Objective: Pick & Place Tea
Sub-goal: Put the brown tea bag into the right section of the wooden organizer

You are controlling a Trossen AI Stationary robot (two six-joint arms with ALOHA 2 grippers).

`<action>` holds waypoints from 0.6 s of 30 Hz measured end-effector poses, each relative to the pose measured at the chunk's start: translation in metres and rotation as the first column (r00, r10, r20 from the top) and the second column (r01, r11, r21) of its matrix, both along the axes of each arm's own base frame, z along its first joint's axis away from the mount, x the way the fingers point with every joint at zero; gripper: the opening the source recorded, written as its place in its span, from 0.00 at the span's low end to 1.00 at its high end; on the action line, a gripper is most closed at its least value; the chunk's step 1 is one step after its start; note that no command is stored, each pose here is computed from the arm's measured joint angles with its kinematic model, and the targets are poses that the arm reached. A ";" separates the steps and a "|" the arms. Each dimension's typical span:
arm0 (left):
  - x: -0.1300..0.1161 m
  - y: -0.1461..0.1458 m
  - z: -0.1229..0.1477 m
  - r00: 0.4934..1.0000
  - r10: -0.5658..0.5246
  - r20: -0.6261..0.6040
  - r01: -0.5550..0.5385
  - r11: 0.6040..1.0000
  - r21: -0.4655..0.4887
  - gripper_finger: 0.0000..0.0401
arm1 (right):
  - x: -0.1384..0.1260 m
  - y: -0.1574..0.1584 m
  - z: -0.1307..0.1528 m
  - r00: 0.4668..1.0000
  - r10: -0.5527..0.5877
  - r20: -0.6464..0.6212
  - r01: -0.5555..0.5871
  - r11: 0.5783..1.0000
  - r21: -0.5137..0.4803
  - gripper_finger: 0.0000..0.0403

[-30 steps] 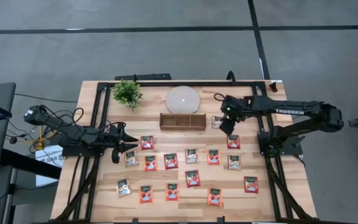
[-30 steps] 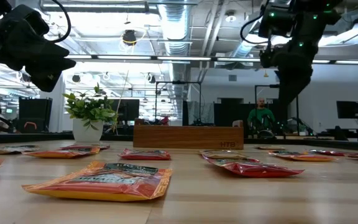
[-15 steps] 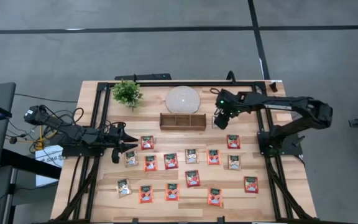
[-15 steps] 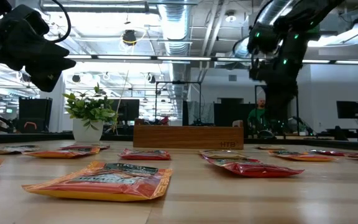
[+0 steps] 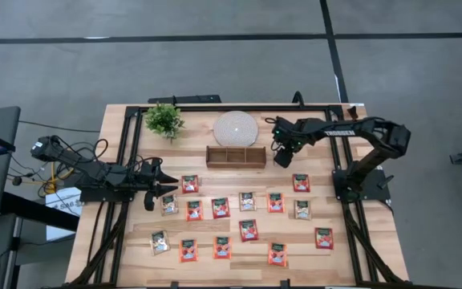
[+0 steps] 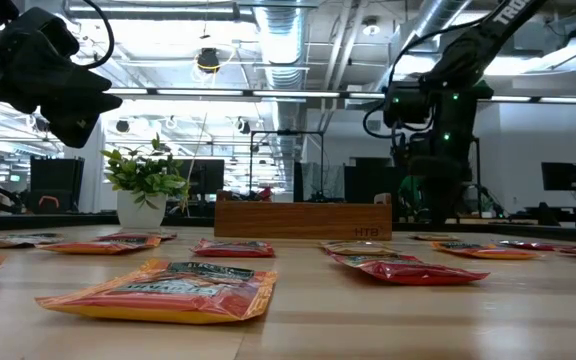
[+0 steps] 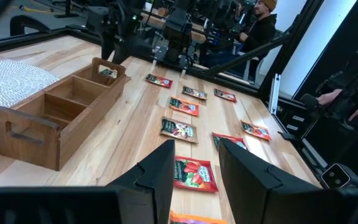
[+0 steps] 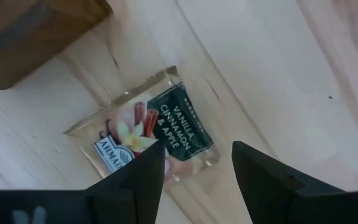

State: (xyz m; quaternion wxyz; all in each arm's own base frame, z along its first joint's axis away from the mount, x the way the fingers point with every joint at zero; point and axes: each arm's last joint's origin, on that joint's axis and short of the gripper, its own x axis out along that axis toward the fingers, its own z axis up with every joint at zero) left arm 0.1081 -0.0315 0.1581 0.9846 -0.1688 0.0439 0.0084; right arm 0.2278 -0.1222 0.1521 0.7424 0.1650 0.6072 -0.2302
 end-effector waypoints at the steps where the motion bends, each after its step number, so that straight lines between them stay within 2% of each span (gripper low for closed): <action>1: 0.000 0.000 0.000 1.000 0.000 0.000 0.000 1.000 0.000 0.29 | 0.000 -0.001 0.000 1.000 -0.001 0.004 0.001 1.000 -0.003 0.45; 9: 0.000 0.000 0.000 1.000 0.000 0.000 0.000 1.000 0.002 0.29 | -0.001 -0.009 -0.002 1.000 -0.013 0.004 0.013 0.999 -0.034 0.45; 18: 0.000 0.000 0.000 1.000 0.000 0.000 0.000 1.000 0.000 0.29 | 0.005 -0.009 -0.022 0.998 0.012 -0.067 -0.012 1.000 0.001 0.45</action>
